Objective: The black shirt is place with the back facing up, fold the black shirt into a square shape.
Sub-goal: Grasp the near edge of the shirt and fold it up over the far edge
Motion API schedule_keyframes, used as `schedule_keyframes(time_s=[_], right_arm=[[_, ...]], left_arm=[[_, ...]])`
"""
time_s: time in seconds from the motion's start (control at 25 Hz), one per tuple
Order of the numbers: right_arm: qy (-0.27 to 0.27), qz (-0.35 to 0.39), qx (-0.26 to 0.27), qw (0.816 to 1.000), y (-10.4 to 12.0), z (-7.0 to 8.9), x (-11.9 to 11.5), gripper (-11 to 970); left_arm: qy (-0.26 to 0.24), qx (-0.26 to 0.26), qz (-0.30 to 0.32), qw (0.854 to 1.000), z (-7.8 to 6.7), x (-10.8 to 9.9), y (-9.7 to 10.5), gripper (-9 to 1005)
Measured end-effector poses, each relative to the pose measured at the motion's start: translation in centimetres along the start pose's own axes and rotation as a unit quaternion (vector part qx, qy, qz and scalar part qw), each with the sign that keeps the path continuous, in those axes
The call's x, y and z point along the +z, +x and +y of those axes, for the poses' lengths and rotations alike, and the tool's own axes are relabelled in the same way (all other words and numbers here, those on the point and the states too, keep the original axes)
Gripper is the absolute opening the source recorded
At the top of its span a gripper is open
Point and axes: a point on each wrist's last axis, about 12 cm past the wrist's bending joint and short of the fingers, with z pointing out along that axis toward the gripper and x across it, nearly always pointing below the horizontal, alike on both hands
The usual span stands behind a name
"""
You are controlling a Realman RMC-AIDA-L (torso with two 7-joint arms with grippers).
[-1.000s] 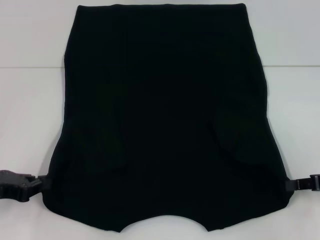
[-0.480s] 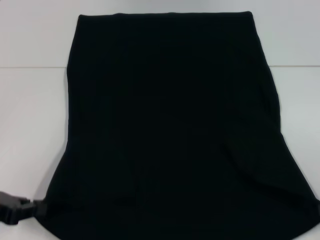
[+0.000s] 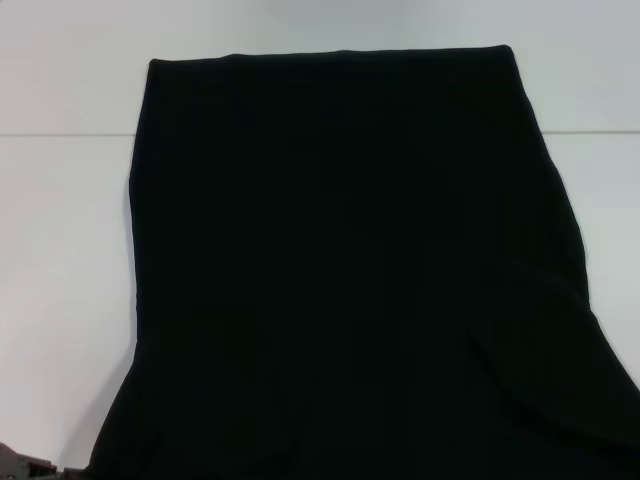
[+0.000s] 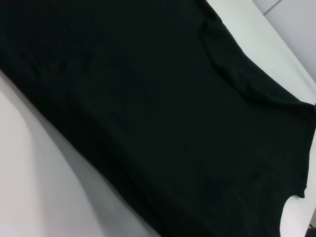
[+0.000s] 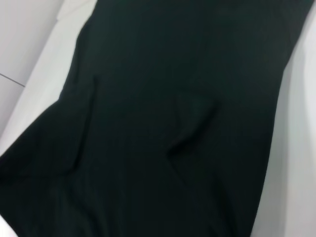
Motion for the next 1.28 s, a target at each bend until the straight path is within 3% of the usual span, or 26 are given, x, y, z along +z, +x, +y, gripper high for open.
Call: schedule_keyframes(time_s=[0.24, 0.36, 0.6, 0.72, 0.84, 0.88, 1.12, 1.28], right_arm=[[-0.015, -0.014, -0.023, 1.000, -1.7, 0.5, 0.8, 20], [-0.016, -0.021, -0.045, 0.999, -3.8, 0.8, 1.9, 20], [0.009, -0.052, -0.082, 0.995, -9.5, 1.4, 3.9, 21], [0.037, -0.072, -0.086, 0.993, -12.1, 1.6, 5.0, 21], [0.057, -0.093, -0.091, 0.990, -14.3, 1.9, 6.4, 21], [0.063, -0.101, -0.092, 0.989, -15.2, 2.0, 7.0, 21], [0.094, -0.134, -0.092, 0.982, -18.8, 2.9, 10.6, 20], [0.129, -0.164, -0.105, 0.972, -21.7, 4.3, 13.2, 21]], left_arm=[[0.008, 0.013, -0.008, 1.000, 0.2, 0.5, -1.7, 37], [0.004, 0.024, -0.017, 1.000, 0.6, 1.0, -4.1, 37], [-0.021, 0.054, -0.046, 0.997, 1.6, 2.7, -10.9, 36], [-0.054, 0.057, -0.076, 0.994, 2.1, 3.5, -14.5, 36], [-0.075, 0.054, -0.097, 0.991, 2.4, 3.9, -16.3, 36], [-0.110, 0.048, -0.126, 0.985, 2.9, 4.4, -18.2, 36], [-0.189, 0.030, -0.176, 0.966, 4.2, 5.8, -20.8, 36], [-0.239, 0.024, -0.209, 0.948, 4.8, 6.6, -22.4, 36]])
